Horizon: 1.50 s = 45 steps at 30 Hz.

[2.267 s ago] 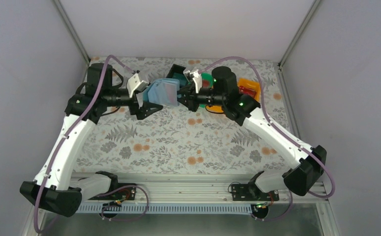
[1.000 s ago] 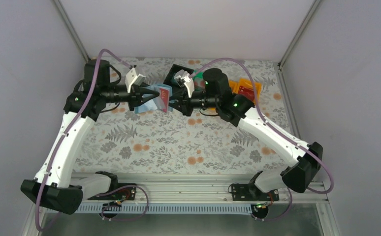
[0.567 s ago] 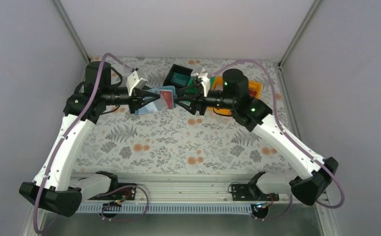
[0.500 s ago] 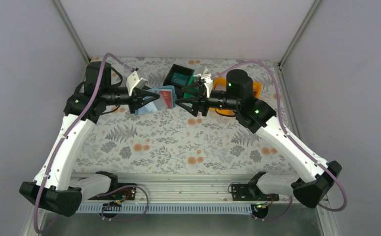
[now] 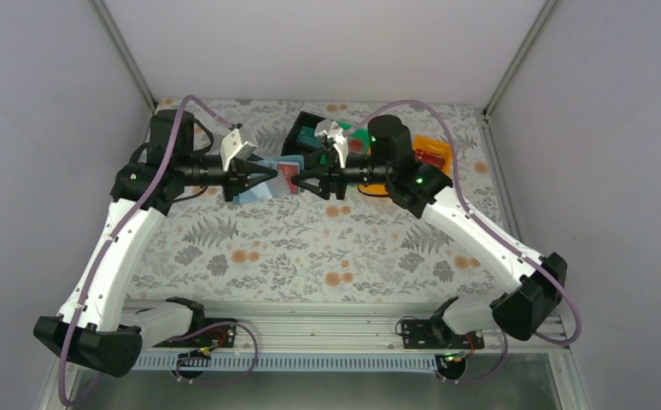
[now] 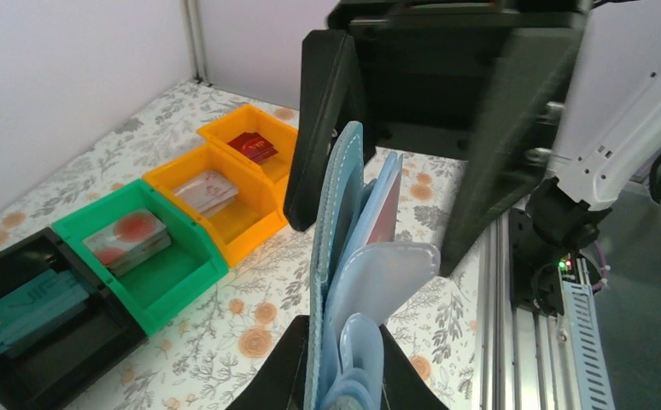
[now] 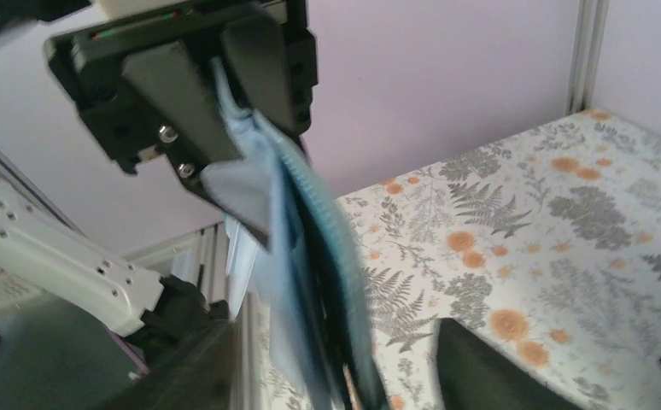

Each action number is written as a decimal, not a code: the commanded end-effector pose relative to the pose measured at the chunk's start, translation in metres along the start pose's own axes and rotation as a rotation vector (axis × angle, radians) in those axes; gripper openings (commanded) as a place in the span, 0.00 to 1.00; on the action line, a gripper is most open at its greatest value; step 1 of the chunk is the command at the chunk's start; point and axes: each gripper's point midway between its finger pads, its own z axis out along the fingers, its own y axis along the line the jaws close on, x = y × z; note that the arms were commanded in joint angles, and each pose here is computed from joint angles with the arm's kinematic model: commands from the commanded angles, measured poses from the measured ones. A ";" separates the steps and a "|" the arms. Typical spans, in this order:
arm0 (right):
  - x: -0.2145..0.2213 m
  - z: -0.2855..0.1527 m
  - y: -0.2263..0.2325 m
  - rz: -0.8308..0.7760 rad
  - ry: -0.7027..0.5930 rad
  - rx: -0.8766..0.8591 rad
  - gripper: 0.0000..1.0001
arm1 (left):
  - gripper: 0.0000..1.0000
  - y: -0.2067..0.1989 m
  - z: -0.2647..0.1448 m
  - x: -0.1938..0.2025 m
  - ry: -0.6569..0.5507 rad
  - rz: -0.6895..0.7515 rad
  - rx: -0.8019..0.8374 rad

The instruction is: Take the credit cards out of the card holder

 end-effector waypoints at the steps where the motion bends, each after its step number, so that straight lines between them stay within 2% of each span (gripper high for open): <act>1: -0.024 0.000 0.012 -0.059 -0.058 -0.071 0.40 | 0.02 -0.015 -0.004 0.000 -0.017 0.041 0.058; 3: -0.020 0.004 0.012 -0.046 -0.044 -0.096 0.14 | 0.03 -0.018 -0.004 0.000 -0.022 0.042 0.072; 4: -0.017 0.005 0.012 -0.037 -0.036 -0.100 0.05 | 0.02 -0.019 -0.004 -0.001 -0.025 0.044 0.081; 7: -0.011 0.003 0.011 -0.025 -0.025 -0.091 0.04 | 0.03 -0.021 -0.007 -0.005 -0.031 0.052 0.085; 10: -0.005 -0.005 -0.013 0.030 -0.011 0.051 0.04 | 0.13 -0.003 -0.010 0.000 0.001 0.053 -0.028; 11: 0.000 -0.010 -0.027 0.079 0.009 0.121 0.04 | 0.17 0.009 -0.012 0.002 0.014 0.046 -0.094; 13: 0.013 -0.019 -0.062 0.163 0.046 0.328 0.04 | 0.18 0.036 -0.017 0.010 0.051 0.023 -0.232; 18: 0.069 -0.068 -0.144 0.316 0.199 0.907 0.04 | 0.27 0.092 -0.039 0.030 0.117 -0.004 -0.513; 21: 0.091 -0.067 -0.154 0.327 0.278 1.006 0.04 | 0.33 0.093 -0.041 0.028 0.115 0.009 -0.523; 24: 0.095 -0.045 -0.150 0.322 0.298 0.970 0.04 | 0.40 0.073 -0.030 0.023 0.082 0.001 -0.389; 26: 0.092 -0.025 -0.144 0.319 0.291 0.916 0.04 | 0.41 0.055 -0.017 0.022 0.061 -0.015 -0.272; 31: 0.083 0.025 -0.125 0.318 0.284 0.761 0.04 | 0.38 0.015 0.018 0.021 0.042 -0.034 -0.032; 36: 0.067 0.055 -0.102 0.337 0.227 0.604 0.04 | 0.33 0.004 0.040 0.025 0.029 -0.127 0.124; 39: 0.053 0.063 -0.083 0.343 0.183 0.491 0.04 | 0.30 0.018 0.048 0.033 0.040 -0.154 0.087; 42: 0.037 0.065 -0.062 0.349 0.129 0.379 0.04 | 0.24 0.054 0.046 0.047 0.086 -0.162 -0.129; 45: 0.023 0.063 -0.050 0.345 0.087 0.323 0.04 | 0.24 0.078 0.035 0.053 0.085 -0.128 -0.309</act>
